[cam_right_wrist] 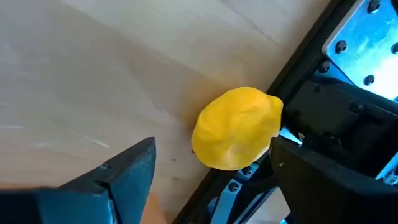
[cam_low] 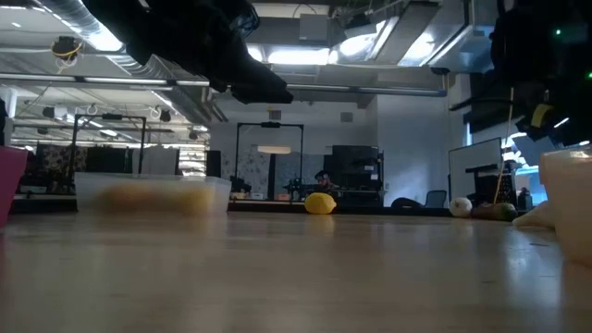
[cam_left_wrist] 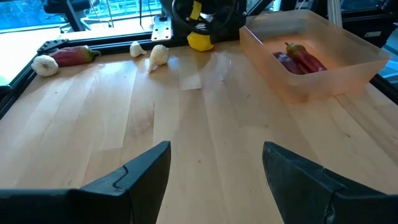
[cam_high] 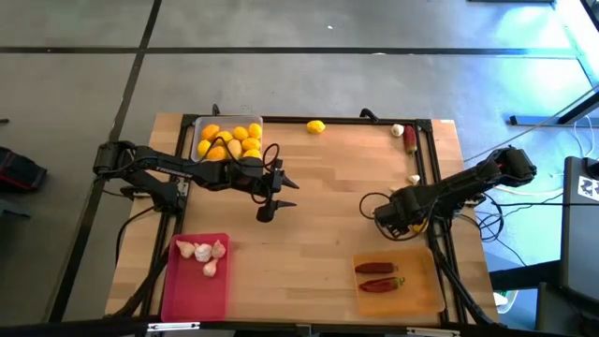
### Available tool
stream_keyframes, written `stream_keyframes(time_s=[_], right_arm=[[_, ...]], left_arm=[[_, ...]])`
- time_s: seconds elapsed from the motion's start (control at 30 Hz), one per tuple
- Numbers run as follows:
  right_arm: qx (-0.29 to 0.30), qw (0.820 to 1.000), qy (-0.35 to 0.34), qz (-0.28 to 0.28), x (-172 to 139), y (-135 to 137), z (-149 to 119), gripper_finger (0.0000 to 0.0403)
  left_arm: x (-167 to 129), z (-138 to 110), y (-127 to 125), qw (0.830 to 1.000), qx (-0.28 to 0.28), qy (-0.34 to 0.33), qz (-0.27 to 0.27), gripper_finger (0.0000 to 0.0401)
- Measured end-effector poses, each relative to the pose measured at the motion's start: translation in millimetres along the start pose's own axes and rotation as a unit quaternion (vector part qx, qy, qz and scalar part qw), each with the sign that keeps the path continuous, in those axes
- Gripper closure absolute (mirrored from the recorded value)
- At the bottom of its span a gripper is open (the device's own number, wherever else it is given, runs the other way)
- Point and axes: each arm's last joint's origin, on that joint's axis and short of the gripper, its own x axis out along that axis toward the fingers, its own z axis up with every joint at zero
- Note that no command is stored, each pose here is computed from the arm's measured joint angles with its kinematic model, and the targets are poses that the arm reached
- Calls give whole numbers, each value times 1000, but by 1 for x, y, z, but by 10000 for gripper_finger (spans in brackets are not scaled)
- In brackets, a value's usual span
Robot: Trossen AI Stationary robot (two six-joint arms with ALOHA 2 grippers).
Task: Sort produce into baskets
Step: Put the yellow lemon into the left white bin
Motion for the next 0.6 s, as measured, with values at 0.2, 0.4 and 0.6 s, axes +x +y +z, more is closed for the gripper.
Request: stream_keyframes(time_s=[0.2,0.4,0.6], right_arm=[[6,1000,13,1,3,2,0,110],[-12,998,44,-36,13,12,3,125],[-23,995,66,-66,24,20,6,135]], left_arm=[[0,0,0,1000,1,0,0,150],[0,0,0,1000,1,1,0,150],[0,0,0,1000,3,2,0,150]])
